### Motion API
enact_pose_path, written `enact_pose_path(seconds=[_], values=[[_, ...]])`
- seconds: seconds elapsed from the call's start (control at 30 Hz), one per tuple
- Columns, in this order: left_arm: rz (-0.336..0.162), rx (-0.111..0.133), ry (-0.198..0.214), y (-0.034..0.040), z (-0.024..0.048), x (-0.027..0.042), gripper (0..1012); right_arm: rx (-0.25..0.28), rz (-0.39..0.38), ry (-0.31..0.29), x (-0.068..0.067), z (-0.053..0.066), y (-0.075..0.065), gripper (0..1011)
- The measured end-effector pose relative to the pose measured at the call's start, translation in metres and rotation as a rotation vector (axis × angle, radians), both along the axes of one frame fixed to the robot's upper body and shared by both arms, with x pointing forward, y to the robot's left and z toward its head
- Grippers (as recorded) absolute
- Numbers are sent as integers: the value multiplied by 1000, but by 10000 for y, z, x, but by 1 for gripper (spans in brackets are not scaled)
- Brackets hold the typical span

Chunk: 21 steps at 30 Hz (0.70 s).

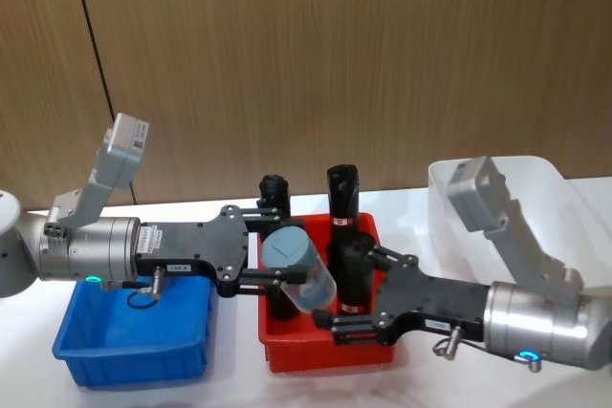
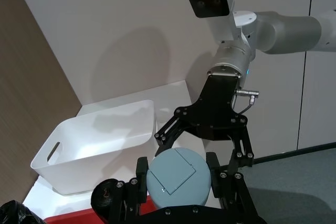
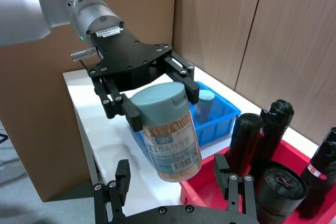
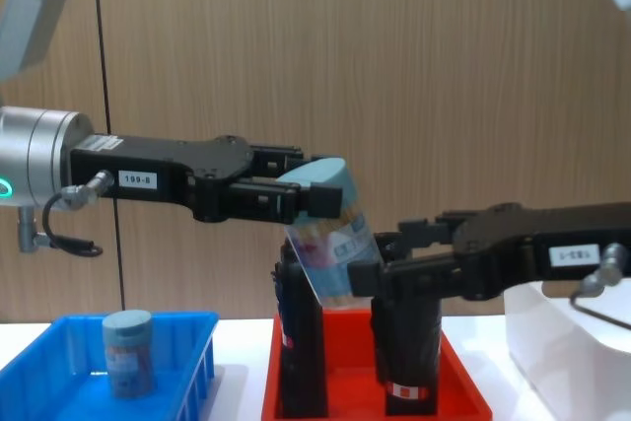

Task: Pick the cotton swabs from the blue box and place them into the white box.

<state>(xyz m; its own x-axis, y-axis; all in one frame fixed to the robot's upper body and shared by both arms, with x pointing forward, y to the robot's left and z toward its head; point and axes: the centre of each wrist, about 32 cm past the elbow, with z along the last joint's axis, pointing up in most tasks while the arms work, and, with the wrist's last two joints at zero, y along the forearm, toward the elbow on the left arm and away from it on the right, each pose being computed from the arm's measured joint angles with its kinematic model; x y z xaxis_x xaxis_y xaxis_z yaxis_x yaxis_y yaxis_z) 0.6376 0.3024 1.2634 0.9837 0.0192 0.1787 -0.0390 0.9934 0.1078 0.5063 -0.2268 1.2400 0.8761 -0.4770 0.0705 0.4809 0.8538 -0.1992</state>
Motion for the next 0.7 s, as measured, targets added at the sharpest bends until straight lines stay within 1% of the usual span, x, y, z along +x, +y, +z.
enact_pose_path(seconds=[0.13,0.7], values=[[0,0,0,0,0,0,670,-8,2,1,39,-12,61,1002],[0,0,0,0,0,0,670,-31,-5,-7,157,-23,227,1002]])
